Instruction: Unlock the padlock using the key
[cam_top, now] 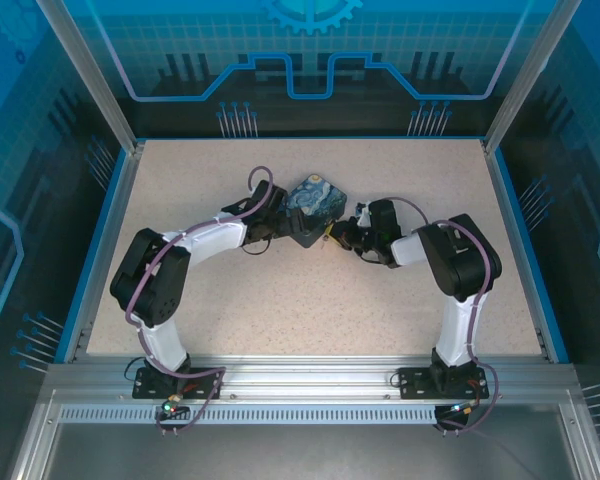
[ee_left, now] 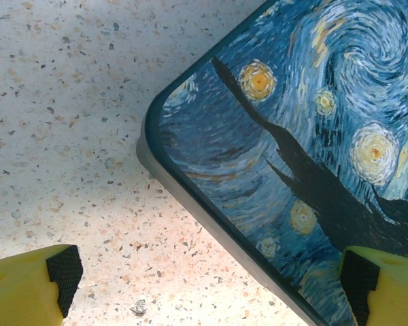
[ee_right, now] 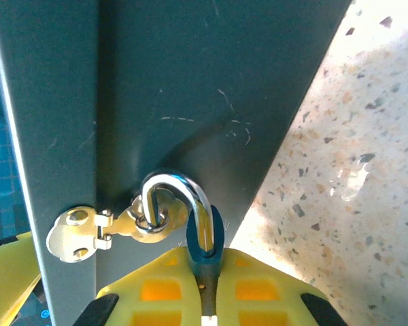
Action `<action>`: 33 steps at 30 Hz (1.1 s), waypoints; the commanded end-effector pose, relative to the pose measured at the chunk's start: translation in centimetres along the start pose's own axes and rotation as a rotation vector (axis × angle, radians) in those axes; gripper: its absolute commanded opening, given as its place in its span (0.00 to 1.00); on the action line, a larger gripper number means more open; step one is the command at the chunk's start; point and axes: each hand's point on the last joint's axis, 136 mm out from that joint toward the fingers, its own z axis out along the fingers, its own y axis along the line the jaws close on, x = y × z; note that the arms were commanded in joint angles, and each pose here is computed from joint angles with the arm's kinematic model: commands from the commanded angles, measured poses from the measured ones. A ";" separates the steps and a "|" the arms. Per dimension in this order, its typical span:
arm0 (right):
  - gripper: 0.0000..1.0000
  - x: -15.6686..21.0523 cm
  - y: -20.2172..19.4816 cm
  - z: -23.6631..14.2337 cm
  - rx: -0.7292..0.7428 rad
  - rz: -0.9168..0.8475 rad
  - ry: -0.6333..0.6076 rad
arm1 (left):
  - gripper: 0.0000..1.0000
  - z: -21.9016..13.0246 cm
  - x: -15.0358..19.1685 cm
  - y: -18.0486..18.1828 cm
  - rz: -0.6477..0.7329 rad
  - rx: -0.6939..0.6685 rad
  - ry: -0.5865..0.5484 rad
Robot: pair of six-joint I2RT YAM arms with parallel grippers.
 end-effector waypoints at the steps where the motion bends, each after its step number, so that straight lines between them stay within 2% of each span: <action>1: 0.00 -1.6 0.1 -0.3 -0.029 0.021 -0.039 | 0.98 1.3 3.5 2.6 0.031 -0.106 0.118; 14: 0.00 -1.6 -1.5 -1.0 0.198 0.041 0.028 | 0.98 1.6 3.9 2.9 0.029 -0.111 0.133; 21: 0.00 -2.6 0.0 -1.0 0.113 0.014 -0.015 | 0.98 1.8 4.1 3.0 0.032 -0.117 0.139; 33: 0.00 -2.5 0.9 -3.7 0.119 -0.029 -0.042 | 0.99 1.4 3.4 2.2 0.035 -0.091 0.127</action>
